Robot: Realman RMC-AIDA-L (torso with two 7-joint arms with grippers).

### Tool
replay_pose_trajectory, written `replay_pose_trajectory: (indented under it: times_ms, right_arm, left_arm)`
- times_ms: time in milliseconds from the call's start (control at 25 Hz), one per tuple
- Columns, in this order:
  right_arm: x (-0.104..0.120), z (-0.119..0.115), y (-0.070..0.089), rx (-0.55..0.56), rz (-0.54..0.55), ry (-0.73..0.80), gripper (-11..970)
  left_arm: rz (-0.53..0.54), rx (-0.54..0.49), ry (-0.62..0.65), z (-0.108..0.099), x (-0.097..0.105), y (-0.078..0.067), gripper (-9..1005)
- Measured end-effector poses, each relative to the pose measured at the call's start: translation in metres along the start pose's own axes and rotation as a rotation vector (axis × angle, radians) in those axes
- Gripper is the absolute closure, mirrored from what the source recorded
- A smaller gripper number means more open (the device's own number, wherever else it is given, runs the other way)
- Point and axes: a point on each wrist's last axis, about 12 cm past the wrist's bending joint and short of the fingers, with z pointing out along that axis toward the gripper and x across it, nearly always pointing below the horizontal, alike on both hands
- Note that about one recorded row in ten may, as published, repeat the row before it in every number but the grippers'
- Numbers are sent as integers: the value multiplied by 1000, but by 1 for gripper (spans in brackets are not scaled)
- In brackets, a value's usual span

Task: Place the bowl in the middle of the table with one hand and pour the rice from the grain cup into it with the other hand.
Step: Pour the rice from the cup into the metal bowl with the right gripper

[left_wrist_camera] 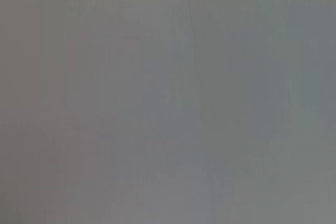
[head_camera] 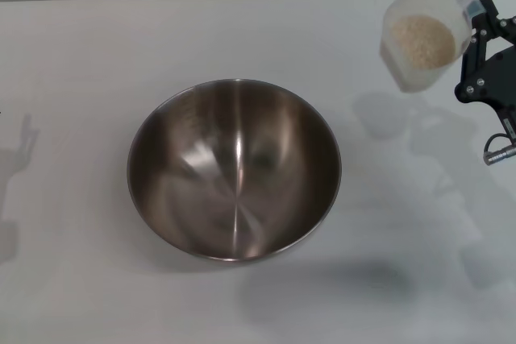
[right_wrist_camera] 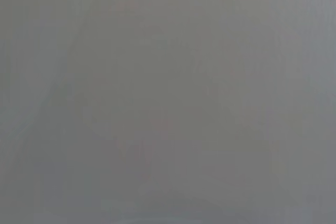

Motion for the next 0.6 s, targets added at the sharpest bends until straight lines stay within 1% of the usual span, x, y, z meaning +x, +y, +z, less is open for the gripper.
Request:
replay_pose_trajectory:
  times_ms: [240, 600]
  right_arm:
    - [0, 0, 0, 12, 5, 0, 949]
    - [0, -1, -4, 24, -9, -3, 948]
  left_arm:
    - [-2, -3, -2, 0, 0, 0, 163]
    - [-19, 2, -12, 1, -2, -1, 163]
